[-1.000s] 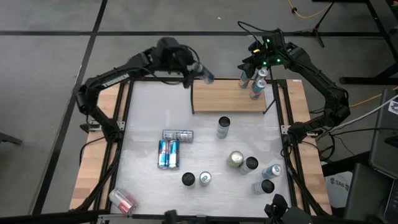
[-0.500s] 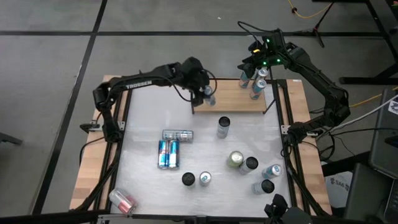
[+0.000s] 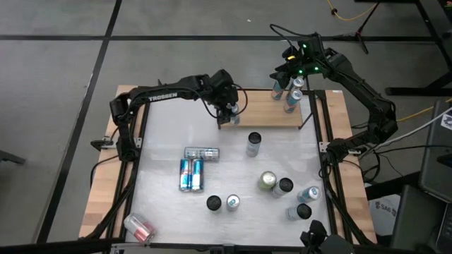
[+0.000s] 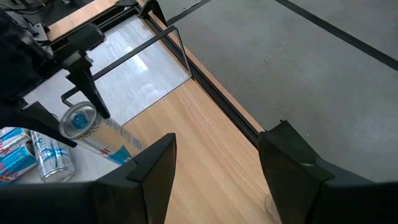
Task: Place canned beverage on shelf
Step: Put the blue soda can on the shelf aligned with the other blue soda cans
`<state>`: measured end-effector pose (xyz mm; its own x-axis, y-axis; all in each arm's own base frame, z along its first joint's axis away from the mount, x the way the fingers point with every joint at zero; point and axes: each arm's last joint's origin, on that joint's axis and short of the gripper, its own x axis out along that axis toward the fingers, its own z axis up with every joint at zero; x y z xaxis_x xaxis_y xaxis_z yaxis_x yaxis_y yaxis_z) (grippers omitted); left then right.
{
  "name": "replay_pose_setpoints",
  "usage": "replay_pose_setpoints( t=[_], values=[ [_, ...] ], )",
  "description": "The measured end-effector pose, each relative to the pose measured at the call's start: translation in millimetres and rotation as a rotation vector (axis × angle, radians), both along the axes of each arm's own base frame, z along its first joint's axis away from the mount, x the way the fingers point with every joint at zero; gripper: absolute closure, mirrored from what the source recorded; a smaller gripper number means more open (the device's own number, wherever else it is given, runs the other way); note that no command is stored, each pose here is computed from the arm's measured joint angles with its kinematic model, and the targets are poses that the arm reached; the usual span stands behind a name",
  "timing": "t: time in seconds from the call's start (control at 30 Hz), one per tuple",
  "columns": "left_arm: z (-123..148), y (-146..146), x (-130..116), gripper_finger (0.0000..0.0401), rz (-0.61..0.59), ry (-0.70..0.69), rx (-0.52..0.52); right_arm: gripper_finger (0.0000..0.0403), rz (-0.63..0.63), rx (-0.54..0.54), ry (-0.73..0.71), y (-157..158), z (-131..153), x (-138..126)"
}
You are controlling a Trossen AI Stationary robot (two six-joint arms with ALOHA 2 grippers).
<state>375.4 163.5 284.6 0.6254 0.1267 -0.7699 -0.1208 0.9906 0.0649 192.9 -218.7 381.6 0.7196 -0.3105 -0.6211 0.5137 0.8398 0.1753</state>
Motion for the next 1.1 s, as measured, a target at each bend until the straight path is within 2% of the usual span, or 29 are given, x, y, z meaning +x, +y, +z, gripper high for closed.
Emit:
replay_pose_setpoints(
  t=[0.77,1.1],
  values=[
    [-6.0,3.0,2.4,0.0141,0.047,0.032,0.052,0.0182,0.000,0.000,0.000,0.0,-0.1,0.0],
    [-5.2,2.5,2.6,0.0097,0.036,0.030,0.060,0.0182,0.000,0.001,0.000,0.0,-0.1,0.0]
  ],
)
